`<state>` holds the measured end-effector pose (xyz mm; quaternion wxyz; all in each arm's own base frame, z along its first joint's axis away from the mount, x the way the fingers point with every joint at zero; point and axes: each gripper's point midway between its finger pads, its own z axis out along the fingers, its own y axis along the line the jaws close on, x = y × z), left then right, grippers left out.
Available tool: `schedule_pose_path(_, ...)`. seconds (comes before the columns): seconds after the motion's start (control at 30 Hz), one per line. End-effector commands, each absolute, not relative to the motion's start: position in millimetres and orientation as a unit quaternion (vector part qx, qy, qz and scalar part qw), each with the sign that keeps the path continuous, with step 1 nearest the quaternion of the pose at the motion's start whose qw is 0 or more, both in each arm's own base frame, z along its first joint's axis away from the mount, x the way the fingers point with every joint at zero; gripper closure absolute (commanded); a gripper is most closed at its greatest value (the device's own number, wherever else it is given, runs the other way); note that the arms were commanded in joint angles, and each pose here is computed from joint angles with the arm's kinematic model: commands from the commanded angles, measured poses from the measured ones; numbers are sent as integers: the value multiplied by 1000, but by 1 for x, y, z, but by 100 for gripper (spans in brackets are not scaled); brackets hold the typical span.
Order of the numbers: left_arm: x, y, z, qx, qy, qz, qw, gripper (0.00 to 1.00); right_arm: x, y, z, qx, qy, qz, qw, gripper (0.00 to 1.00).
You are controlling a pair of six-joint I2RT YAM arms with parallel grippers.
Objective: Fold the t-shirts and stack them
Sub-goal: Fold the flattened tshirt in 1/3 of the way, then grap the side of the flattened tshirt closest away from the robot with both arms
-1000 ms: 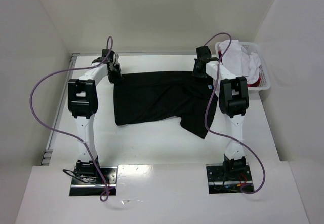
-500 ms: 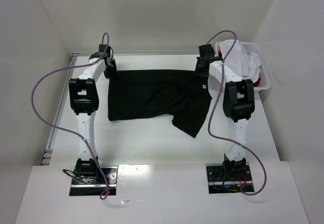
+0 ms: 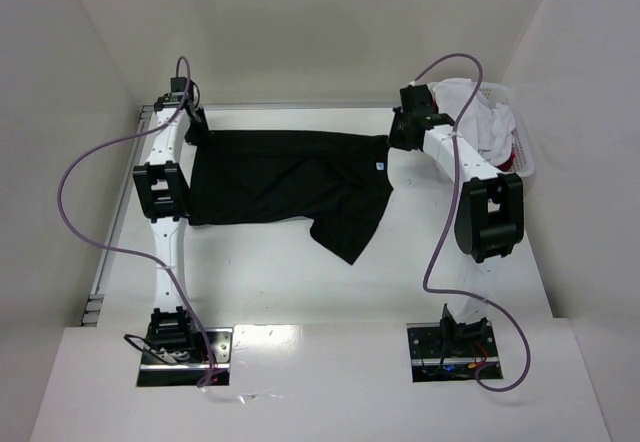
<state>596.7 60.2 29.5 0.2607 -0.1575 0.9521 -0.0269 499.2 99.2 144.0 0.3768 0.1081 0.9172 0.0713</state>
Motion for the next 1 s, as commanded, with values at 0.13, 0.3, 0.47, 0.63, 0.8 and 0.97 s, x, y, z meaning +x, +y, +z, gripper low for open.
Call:
schedule_pose_path(0.13,586,51,134,-132,932,-40,334,47,463,109,151,116,910,111,383,73)
schedule_pose_path(0.3,546,42,195,-127,912,-54,386,11,429,115,164,105,904,141,390,60)
schedule_pose_path(0.47,481,18,158,-157,922,-100,339,0,392,146,161,69,908,175,375,36)
schedule_pose_path(0.63,430,1,130,-205,914,-136,324,0,357,166,131,71,921,184,335,12)
schedule_pose_path(0.8,402,-17,100,-243,906,-181,296,0,337,159,99,134,924,178,311,0)
schedule_pose_path(0.97,394,-24,86,-260,900,-200,286,1,337,150,87,161,924,155,311,0)
